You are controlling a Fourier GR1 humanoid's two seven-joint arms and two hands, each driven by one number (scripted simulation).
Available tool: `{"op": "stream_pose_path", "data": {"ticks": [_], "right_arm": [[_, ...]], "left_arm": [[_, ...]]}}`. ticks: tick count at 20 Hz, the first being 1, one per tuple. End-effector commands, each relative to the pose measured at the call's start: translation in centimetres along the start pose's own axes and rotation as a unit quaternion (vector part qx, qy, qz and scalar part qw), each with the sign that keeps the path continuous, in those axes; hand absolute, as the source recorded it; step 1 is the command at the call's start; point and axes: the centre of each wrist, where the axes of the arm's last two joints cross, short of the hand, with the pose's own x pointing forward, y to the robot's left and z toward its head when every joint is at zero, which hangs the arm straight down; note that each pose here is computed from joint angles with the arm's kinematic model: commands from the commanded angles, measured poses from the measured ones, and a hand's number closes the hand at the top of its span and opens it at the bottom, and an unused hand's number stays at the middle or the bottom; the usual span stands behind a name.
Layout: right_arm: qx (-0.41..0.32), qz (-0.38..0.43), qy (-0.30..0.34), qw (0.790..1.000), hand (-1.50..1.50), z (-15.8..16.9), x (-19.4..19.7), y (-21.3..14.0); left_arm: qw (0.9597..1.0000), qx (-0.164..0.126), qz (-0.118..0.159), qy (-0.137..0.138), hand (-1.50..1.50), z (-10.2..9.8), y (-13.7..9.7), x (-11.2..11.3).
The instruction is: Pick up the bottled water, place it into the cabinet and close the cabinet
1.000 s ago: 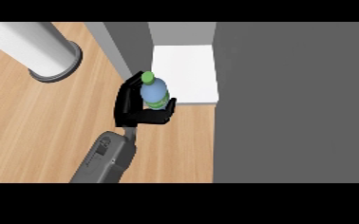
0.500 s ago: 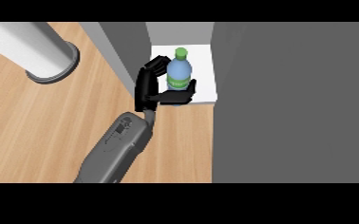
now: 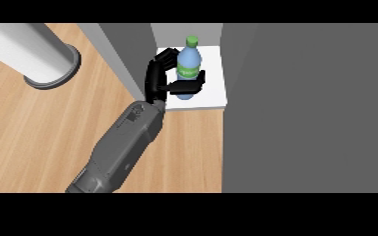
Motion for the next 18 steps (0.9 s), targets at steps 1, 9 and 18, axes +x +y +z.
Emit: {"op": "stream_pose_path", "data": {"ticks": [1, 9, 18], "right_arm": [[0.016, -0.029, -0.034, 0.999, -1.50, -0.5, 1.6, 1.1], [0.017, -0.021, -0.028, 0.999, -1.50, -0.6, 0.8, 0.9], [0.032, -0.026, -0.029, 0.999, -1.50, -0.4, 1.2, 1.5]], "left_arm": [[0.9999, 0.012, -0.006, -0.006, 1.50, -1.7, -0.7, 1.0], [0.9975, 0.044, -0.047, -0.031, 1.50, -4.5, -0.9, 2.3], [0.9917, 0.046, -0.118, -0.021, -1.50, -5.2, 0.3, 1.3]]}}
